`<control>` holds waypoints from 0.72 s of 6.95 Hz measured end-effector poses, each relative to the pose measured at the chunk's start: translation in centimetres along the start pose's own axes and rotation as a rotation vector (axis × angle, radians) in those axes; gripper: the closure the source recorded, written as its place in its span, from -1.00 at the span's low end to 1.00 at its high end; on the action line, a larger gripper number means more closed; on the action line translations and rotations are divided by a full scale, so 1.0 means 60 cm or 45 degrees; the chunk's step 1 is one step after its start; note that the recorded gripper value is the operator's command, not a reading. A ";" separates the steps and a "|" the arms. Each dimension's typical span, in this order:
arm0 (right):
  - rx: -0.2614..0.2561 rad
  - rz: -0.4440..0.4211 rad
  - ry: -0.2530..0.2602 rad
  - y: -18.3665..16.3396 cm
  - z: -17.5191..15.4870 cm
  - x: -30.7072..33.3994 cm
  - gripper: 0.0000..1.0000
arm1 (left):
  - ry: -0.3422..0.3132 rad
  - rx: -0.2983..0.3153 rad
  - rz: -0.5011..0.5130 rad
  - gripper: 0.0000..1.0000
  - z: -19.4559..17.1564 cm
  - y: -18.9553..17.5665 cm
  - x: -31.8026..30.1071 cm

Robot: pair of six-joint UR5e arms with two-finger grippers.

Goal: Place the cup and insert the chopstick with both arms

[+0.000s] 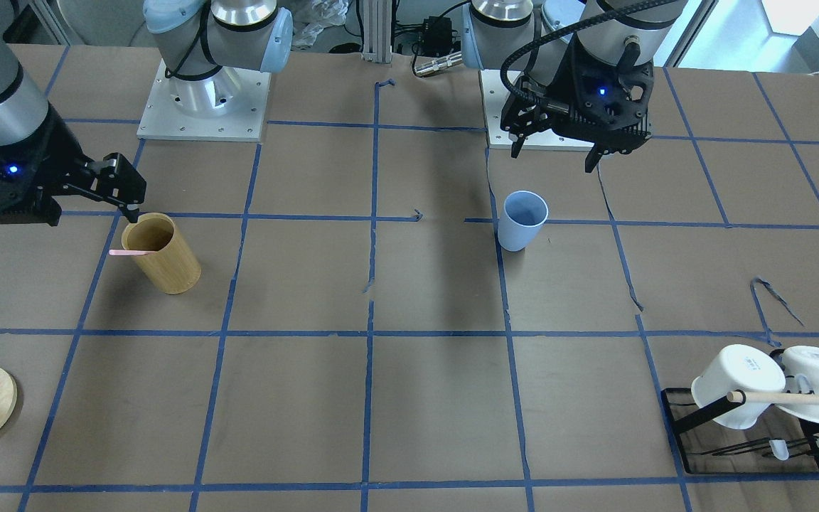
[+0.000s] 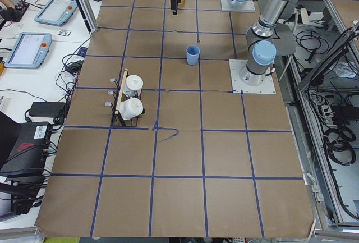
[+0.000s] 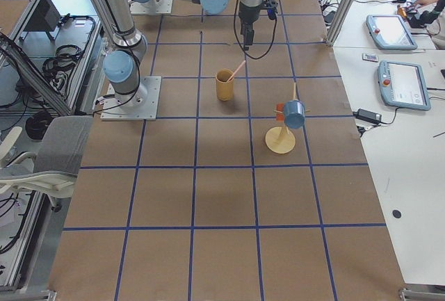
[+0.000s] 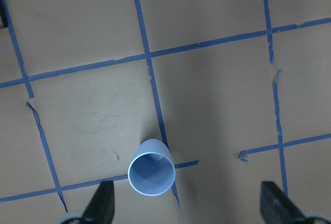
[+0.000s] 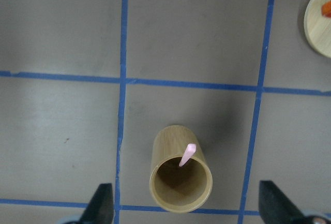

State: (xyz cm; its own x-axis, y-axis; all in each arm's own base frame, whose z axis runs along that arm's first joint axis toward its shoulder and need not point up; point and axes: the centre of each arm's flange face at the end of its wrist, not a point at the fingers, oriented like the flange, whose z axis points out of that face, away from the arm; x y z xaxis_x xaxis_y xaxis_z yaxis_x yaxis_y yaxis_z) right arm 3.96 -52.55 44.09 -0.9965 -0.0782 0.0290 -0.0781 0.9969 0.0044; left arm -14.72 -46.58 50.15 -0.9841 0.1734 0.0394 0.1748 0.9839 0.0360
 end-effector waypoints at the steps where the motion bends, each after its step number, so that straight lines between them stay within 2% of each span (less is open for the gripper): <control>1: 0.060 -0.018 0.023 -0.002 0.033 0.011 -1.00 | 0.001 -0.003 -0.001 -1.00 0.001 0.001 -0.004; 2: 0.103 -0.040 0.041 0.000 0.067 0.015 -1.00 | 0.001 -0.006 0.004 -1.00 0.002 0.001 -0.007; 3: 0.121 -0.053 0.046 0.006 0.096 0.014 -0.86 | 0.000 -0.007 0.009 -1.00 0.002 0.001 -0.009; 4: 0.117 -0.058 0.038 0.013 0.120 0.011 -0.48 | 0.000 -0.008 0.011 -1.00 0.002 0.002 -0.010; 5: 0.108 -0.057 0.032 0.018 0.132 0.009 -0.40 | 0.000 -0.011 0.011 -1.00 0.002 0.003 -0.010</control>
State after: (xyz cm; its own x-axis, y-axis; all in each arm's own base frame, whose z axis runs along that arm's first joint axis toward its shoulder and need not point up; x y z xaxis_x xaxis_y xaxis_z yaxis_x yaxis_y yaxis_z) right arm 3.09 -51.53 36.18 -0.9910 -0.1220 0.0558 -0.1262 0.9889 -0.0779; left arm -14.08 -46.52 50.00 -0.9825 0.1820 0.0397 0.1837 0.9820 0.0441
